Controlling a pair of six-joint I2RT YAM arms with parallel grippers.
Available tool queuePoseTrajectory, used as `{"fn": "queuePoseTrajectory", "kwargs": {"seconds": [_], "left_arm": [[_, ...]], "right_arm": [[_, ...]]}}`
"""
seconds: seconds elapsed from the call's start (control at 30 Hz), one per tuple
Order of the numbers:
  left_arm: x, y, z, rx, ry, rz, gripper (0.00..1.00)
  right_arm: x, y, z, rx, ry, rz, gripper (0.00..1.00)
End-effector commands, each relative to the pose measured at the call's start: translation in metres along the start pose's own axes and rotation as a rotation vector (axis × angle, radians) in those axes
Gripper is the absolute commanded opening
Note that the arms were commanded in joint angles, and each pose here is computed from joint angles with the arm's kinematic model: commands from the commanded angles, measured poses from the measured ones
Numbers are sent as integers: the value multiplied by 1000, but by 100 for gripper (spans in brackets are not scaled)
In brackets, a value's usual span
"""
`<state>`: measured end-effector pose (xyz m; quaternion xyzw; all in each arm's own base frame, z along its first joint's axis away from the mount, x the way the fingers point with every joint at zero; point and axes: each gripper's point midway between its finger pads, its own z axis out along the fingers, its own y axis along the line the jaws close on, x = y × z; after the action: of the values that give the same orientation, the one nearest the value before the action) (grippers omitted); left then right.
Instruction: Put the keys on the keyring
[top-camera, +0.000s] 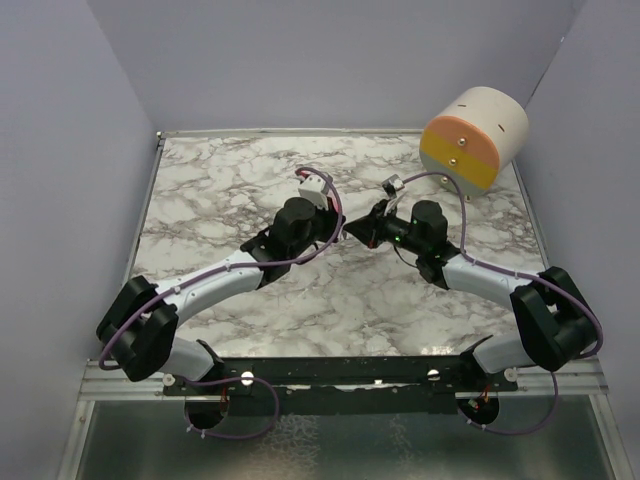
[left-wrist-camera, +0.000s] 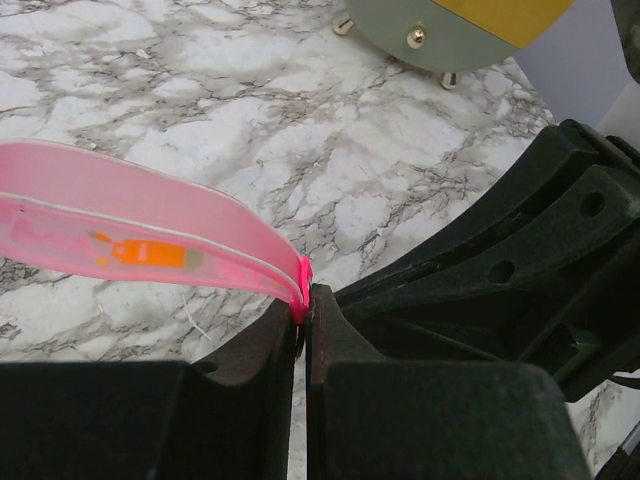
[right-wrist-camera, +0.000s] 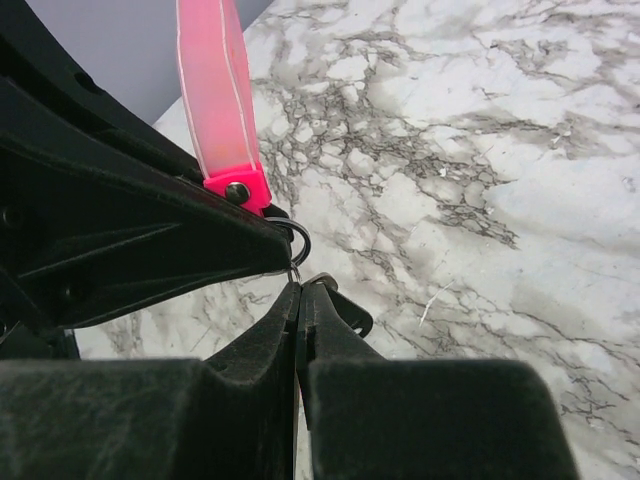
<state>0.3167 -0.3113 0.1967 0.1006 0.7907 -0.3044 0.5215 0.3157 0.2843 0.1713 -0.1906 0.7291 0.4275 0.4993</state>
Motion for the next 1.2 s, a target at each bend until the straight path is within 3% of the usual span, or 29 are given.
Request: {"fn": "queuePoseTrajectory", "kwargs": {"seconds": [0.0, 0.5, 1.17], "left_arm": [[-7, -14, 2, 37, 26, 5, 0], [-1, -18, 6, 49, 99, -24, 0], [30, -17, 11, 137, 231, -44, 0]], "right_arm": [[-18, -6, 2, 29, -81, -114, 1], [-36, -14, -19, 97, -235, -298, 1], [-22, -16, -29, 76, -260, -459, 1]]}}
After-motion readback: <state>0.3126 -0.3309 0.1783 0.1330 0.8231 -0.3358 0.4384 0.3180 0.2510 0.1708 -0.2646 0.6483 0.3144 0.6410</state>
